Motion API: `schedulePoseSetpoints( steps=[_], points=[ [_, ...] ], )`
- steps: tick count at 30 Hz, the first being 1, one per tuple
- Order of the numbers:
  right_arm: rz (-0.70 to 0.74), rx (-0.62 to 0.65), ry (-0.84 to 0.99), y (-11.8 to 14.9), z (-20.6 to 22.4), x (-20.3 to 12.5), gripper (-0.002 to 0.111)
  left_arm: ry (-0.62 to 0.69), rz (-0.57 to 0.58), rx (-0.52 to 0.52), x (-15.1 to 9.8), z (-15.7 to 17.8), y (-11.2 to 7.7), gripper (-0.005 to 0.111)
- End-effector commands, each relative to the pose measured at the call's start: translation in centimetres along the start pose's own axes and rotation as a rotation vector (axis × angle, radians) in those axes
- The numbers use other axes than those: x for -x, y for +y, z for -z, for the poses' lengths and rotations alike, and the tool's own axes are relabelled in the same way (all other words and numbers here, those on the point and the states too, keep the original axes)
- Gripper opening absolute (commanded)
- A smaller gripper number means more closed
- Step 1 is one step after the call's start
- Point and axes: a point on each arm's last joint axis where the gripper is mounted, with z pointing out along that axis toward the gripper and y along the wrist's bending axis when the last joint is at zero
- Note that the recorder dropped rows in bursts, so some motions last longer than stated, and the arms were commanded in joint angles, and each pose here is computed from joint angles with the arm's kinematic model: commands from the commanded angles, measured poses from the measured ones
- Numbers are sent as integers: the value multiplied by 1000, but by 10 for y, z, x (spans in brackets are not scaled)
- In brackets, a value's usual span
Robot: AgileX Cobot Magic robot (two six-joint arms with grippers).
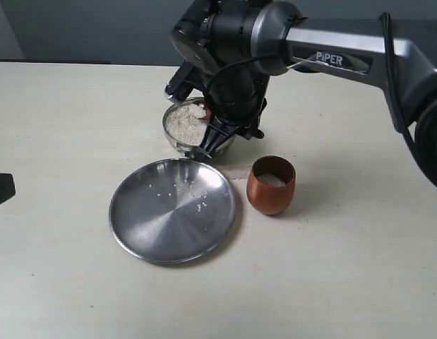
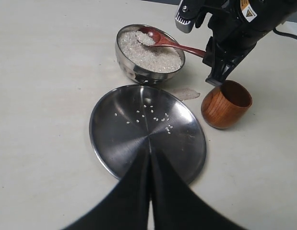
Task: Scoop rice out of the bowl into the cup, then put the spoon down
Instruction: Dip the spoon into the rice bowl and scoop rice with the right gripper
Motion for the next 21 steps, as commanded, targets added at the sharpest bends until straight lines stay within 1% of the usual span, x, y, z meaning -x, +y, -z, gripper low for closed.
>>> schedulePoseSetpoints(
  steps=[1, 11, 16, 21],
  points=[
    [-1, -49, -23, -8, 12, -1, -1, -5, 5, -2, 2, 0, -1, 0],
    [4, -56, -28, -7, 14, -1, -1, -5, 5, -2, 2, 0, -1, 0],
    [-18, -22, -29, -7, 14, -2, -1, -5, 5, -2, 2, 0, -1, 0],
    [-41, 3, -57, -9, 26, -4, -1, -5, 5, -2, 2, 0, -1, 0]
  ],
)
